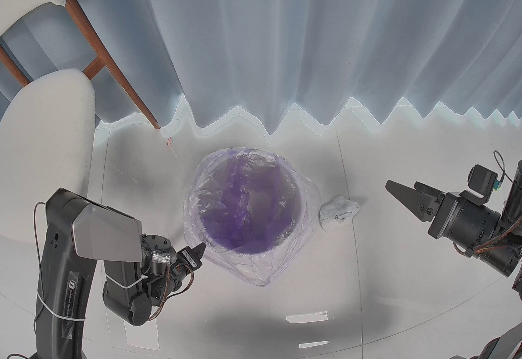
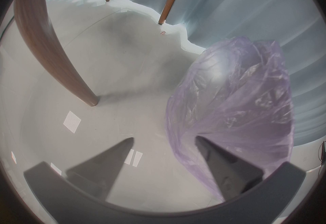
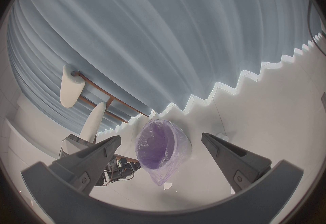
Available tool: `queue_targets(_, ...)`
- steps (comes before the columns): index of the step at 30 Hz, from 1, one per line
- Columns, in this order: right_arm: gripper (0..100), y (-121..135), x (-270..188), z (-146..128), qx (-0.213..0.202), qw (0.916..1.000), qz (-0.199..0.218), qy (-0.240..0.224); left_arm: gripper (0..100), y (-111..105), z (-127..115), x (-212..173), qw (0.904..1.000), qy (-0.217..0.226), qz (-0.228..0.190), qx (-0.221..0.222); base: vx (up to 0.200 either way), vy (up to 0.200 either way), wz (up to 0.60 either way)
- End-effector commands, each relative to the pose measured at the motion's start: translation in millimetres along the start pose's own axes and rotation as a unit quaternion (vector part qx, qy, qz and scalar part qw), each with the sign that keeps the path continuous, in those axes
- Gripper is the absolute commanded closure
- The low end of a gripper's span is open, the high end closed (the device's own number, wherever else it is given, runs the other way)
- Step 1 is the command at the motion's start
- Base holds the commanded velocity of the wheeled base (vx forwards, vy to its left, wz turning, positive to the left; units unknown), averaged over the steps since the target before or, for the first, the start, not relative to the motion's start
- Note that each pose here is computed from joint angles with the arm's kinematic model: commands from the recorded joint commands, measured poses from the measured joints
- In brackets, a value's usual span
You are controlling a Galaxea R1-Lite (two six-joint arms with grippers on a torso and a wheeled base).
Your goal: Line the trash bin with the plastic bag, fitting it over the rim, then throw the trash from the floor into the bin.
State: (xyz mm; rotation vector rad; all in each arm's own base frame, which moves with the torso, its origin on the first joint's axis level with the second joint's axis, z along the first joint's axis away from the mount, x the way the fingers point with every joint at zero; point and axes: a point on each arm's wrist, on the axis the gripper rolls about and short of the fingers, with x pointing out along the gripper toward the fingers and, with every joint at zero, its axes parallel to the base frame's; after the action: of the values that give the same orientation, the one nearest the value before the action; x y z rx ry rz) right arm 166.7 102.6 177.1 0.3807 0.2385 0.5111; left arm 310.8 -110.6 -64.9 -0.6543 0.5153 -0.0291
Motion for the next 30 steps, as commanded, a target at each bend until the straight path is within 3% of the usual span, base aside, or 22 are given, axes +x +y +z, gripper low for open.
queue_targets(1, 0, 0, 0, 0, 0.000, 1.0000, 0.000, -0.001, 0, -11, 10, -24, 1.0000, -0.006, -0.005, 0.002, 0.000, 0.000, 0.00)
queue_targets(9, 0, -1, 1, -1, 0.003, 1.0000, -0.002, 0.003, 0, -26, 24, -86, 0.9998, 0.001, -0.020, 0.008, 0.000, 0.000, 0.00)
queue_targets(17, 0, -1, 1, -3, 0.004, 1.0000, -0.001, 0.007, 0, -52, 51, -168, 0.9931, -0.048, -0.107, 0.006, 0.000, 0.000, 0.00)
queue_targets(18, 0, -1, 2, -4, 0.005, 0.9999, 0.000, 0.012, 0, -65, 60, -194, 0.9840, -0.075, -0.161, 0.016, 0.000, 0.000, 0.00)
queue_targets(24, 0, 5, 6, -15, 0.007, 0.9991, 0.014, 0.039, 0, -98, 69, -252, 0.9394, -0.109, -0.323, 0.041, 0.000, 0.000, 0.00)
queue_targets(25, 0, 5, 6, -15, 0.007, 0.9991, 0.014, 0.039, 0, -98, 69, -252, 0.9394, -0.109, -0.323, 0.041, 0.000, 0.000, 0.00)
queue_targets(27, 0, 5, 7, -24, 0.008, 0.9981, 0.015, 0.060, 0, -109, 74, -267, 0.9200, -0.113, -0.375, 0.022, 0.000, 0.000, 0.00)
queue_targets(30, 0, 4, 10, -36, 0.007, 0.9959, 0.017, 0.089, 0, -111, 78, -268, 0.9134, -0.095, -0.395, -0.020, 0.000, 0.000, 0.00)
